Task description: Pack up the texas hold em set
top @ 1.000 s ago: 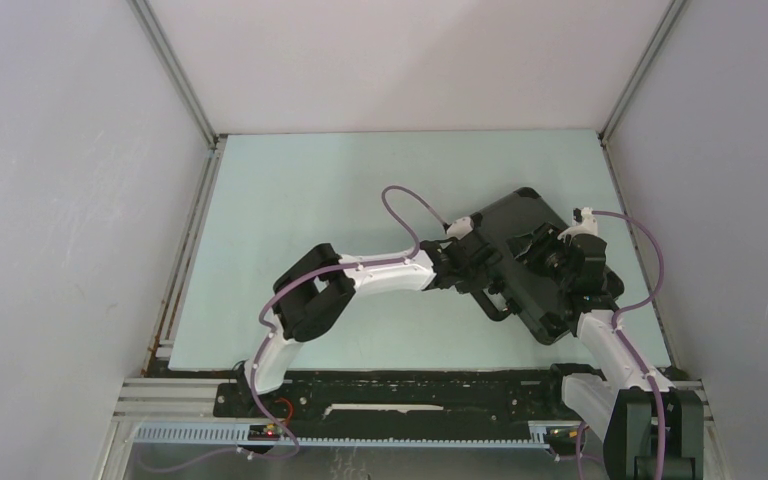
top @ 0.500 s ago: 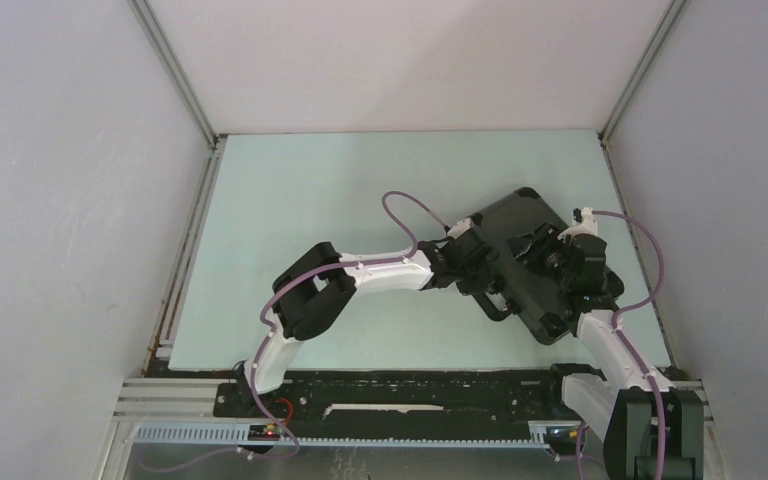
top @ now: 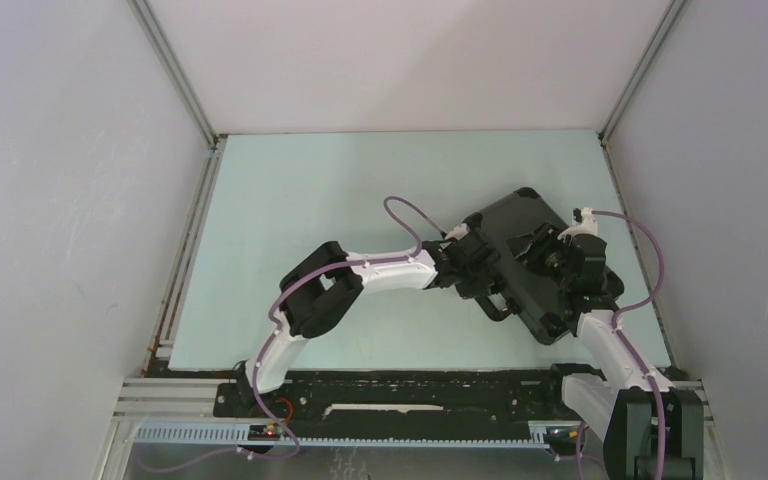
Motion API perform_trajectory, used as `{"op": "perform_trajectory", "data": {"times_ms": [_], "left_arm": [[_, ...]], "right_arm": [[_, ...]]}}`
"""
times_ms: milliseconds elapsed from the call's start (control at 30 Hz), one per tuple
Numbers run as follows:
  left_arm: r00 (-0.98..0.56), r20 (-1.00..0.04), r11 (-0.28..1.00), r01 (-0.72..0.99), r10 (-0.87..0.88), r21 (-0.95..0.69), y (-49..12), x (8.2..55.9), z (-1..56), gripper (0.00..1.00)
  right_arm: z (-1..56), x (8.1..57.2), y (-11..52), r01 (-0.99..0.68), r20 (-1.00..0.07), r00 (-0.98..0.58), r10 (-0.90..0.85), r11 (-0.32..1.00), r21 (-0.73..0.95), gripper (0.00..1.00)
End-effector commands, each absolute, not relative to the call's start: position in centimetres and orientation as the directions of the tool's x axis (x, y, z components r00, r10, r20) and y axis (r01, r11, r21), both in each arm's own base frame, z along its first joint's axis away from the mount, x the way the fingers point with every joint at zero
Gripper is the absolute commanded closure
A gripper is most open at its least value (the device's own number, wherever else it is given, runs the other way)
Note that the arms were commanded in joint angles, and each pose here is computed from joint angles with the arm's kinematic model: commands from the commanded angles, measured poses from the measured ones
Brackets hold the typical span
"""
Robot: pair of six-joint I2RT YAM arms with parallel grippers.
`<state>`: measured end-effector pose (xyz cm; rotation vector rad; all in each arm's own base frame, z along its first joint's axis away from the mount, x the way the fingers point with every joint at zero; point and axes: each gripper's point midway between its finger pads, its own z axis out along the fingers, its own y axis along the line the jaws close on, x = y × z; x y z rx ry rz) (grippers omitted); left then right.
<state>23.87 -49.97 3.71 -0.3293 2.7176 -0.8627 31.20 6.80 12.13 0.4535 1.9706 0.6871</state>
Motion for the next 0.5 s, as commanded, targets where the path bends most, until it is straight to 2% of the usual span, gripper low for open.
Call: {"op": "perform_trajectory", "data": {"times_ms": [0,200,467], "left_arm": [[-0.927,-0.189,0.832,-0.185,-0.325,-0.524,-49.2,24.7,1.7,1.00],[-0.910,-0.222,0.867,-0.224,-0.349,-0.444,-48.2,26.3,0.4,1.00],[-0.908,-0.234,0.871,-0.219,-0.347,-0.440,-48.5,27.1,0.3,1.00]], "right_arm": [[6.2,26.8,8.1,0.148,-0.514,-0.663,0.544,0.769,0.622,0.38],[6.2,26.9,8.1,0.149,-0.515,-0.661,0.545,0.769,0.622,0.38],[6.2,26.9,8.1,0.148,-0.513,-0.662,0.546,0.767,0.624,0.38]]}}
